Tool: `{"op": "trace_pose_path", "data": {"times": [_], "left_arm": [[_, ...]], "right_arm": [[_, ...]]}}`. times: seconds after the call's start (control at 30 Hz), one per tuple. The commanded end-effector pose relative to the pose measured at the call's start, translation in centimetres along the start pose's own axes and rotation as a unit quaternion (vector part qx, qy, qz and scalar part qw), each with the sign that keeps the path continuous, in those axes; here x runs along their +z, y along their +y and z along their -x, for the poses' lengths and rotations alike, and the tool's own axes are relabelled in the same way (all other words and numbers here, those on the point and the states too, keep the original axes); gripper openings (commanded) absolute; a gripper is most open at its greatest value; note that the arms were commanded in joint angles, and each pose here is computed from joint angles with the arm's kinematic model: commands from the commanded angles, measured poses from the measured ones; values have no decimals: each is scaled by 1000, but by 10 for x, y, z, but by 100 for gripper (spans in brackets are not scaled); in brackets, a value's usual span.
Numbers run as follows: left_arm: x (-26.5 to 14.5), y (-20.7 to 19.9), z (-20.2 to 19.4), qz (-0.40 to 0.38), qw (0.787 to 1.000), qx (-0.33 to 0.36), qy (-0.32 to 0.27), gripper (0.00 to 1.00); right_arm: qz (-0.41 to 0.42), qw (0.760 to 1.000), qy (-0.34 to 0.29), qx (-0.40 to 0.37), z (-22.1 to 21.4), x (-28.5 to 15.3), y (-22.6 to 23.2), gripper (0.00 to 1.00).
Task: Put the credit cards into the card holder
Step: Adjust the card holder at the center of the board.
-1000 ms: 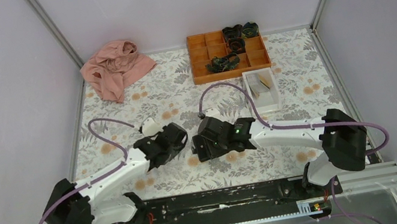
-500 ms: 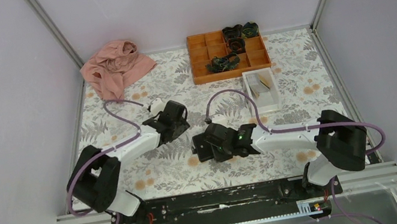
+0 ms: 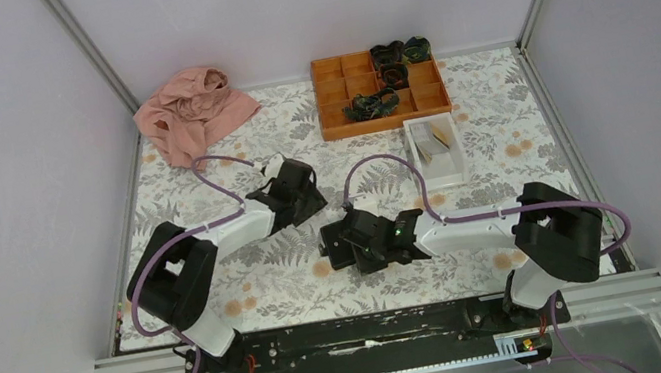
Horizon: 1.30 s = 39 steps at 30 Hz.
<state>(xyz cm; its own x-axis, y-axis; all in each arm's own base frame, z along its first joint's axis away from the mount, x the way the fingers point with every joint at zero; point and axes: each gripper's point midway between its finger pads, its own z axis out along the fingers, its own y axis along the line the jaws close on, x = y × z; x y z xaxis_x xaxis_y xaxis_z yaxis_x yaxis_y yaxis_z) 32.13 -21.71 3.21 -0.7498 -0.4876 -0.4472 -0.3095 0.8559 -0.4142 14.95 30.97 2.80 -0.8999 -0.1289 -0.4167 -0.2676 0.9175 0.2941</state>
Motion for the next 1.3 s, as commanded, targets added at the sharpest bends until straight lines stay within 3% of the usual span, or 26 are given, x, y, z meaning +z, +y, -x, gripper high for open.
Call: {"op": "trace_pose_path", "data": {"times": [0.0,0.33,0.77,1.27], "left_arm": [[1,-13,-1,-42,999,7,6,54],[2,-4,-32,-60,997,12,47,46],[0,-4,-55,-64,995,40,67,42],[-19,45,-72,-10,998,7,59,43]], "right_arm": [[5,1000,-7,11,3,3,3,10],[-2,1000,-17,22,14,8,-11,10],[-1,999,-24,28,27,12,-19,10],[-4,998,-46,31,64,19,-29,10]]}}
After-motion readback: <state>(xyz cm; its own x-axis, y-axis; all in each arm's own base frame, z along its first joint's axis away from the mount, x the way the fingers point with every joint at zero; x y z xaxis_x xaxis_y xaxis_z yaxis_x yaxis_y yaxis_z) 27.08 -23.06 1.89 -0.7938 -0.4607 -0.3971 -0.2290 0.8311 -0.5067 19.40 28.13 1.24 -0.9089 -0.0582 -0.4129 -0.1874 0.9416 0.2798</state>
